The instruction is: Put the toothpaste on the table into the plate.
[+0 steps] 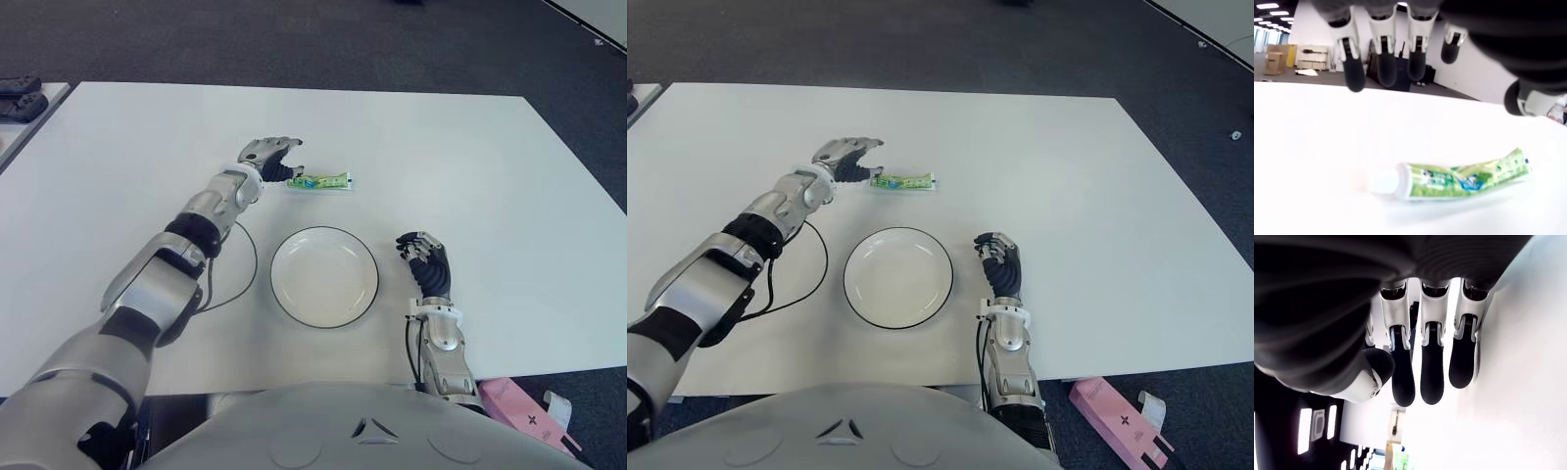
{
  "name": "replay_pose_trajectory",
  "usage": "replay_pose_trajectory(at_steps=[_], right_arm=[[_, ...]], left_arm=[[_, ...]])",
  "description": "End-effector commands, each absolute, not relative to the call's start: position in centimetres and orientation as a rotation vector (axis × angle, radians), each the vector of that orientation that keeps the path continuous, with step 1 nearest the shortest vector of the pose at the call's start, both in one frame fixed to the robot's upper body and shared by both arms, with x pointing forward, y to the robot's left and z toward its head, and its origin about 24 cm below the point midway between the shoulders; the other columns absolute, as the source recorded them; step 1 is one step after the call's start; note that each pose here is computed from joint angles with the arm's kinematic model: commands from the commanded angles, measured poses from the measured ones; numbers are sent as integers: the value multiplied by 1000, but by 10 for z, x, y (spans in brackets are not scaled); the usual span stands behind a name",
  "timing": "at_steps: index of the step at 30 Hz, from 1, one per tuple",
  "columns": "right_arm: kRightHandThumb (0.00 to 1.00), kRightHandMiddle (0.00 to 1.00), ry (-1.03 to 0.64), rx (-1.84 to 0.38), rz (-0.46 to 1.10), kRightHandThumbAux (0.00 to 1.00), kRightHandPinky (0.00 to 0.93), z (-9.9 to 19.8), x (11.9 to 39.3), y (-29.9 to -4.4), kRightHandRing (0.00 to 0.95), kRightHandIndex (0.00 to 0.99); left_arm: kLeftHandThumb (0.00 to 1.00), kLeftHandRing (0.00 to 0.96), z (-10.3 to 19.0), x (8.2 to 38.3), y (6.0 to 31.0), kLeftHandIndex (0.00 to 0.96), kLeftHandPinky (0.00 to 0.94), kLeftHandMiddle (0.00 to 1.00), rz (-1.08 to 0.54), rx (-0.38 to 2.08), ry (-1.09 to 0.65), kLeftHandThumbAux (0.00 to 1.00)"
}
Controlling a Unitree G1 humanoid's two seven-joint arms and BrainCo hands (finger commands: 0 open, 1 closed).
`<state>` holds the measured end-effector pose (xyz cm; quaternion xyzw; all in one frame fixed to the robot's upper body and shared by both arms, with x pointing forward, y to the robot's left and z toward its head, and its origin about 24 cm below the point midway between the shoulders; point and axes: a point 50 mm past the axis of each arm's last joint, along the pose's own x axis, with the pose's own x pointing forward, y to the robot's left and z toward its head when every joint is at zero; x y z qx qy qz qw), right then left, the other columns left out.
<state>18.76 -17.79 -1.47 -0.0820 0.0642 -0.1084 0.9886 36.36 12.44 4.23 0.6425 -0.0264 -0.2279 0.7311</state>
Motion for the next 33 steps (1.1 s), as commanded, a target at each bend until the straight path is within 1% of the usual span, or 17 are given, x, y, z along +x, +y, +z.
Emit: replay_pose_trajectory(at_steps=[1, 5, 13, 18, 22, 27, 33], right_arm=[[717, 474, 171, -166, -223, 732, 470, -22, 182, -178, 460, 427], [717, 476, 172, -168, -222, 732, 464, -22, 181, -179, 464, 427], [716, 470, 181, -166, -227, 732, 448, -22, 179, -180, 460, 426], [716, 468, 182, -165, -230, 731, 451, -22, 178, -180, 460, 427], [716, 473, 178, -163, -231, 731, 456, -22, 177, -180, 461, 427], [716, 478, 167, -168, -225, 731, 465, -21, 176, -180, 466, 427], [716, 481, 168, -167, -224, 731, 467, -22, 174, -181, 470, 427]], left_arm=[[470, 109, 35, 362, 120, 13, 202, 73, -609, 1477, -27, 266], [483, 79, 26, 358, 116, 3, 166, 46, -730, 1524, 12, 271], [498, 35, 15, 352, 113, 0, 123, 6, -852, 1553, 56, 293], [495, 8, 3, 345, 109, 0, 109, 1, -889, 1561, 80, 303], [484, 1, 2, 344, 108, 0, 99, 0, -915, 1561, 85, 305], [485, 0, -1, 341, 104, 0, 99, 0, -959, 1555, 103, 309], [498, 1, -4, 339, 98, 0, 141, 0, -1013, 1538, 149, 305]])
